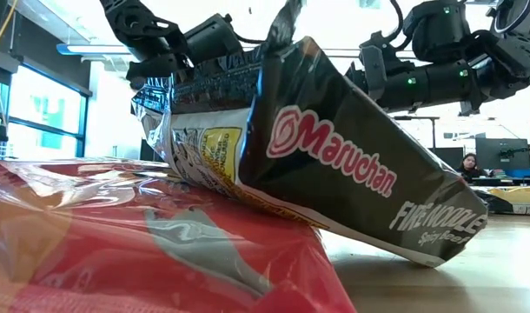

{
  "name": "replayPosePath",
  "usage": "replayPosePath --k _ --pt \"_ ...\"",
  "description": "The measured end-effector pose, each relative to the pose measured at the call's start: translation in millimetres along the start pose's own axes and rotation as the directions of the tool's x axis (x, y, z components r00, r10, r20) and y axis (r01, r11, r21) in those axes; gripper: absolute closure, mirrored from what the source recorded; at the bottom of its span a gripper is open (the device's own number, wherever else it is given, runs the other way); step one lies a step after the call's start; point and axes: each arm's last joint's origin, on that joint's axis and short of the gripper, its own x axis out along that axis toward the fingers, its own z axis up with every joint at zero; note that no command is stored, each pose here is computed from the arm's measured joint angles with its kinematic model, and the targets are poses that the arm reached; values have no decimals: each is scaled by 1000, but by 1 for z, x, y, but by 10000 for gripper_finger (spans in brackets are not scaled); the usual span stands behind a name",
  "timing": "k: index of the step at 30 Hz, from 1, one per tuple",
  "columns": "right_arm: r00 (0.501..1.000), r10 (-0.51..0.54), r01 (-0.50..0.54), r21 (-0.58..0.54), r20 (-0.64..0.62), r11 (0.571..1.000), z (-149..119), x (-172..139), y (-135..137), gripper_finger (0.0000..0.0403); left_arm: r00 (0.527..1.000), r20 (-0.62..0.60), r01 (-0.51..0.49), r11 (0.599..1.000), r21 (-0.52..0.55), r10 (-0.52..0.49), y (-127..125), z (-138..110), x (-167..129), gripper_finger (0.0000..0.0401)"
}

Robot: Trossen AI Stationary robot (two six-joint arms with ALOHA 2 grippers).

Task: Sort Maruchan noodles
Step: Put the bottom left yellow noodle pack into the transparent bin

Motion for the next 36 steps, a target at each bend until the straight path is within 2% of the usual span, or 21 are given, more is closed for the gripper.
replayPosePath --k 3,7,12,16,18,21,23,25,31,36 --pt "1000 3 -2 39 -26 999 -3 0 0 135 999 15 33 999 -1 -33 -1 0 0 325" --pt "997 20 -7 163 -79 987 -7 0 0 135 995 54 78 997 -12 -78 -2 3 0 391" --pt "986 67 -4 382 -150 924 -14 -1 1 135 984 112 150 982 -113 -138 4 4 -1 398" --pt "973 75 38 473 -218 880 -21 -4 6 135 971 181 189 963 -193 -155 12 6 -1 401" --pt "964 72 82 542 -258 837 -24 -4 7 135 968 203 189 957 -221 -145 16 6 -1 401" --pt "946 66 170 660 -317 732 -27 -2 10 135 971 199 182 945 -271 -130 19 5 0 401" --pt "938 63 203 689 -340 696 -28 -2 13 135 974 189 178 942 -285 -127 20 4 0 398" --pt "937 47 217 683 -347 697 -27 -1 16 135 974 178 183 947 -265 -138 19 3 -2 389" --pt "944 14 212 639 -329 740 -24 1 18 135 970 134 215 973 -87 -203 -4 7 -7 329" --pt "944 -13 225 611 -331 759 -25 1 17 135 989 99 109 994 2 -109 -16 12 -6 271"
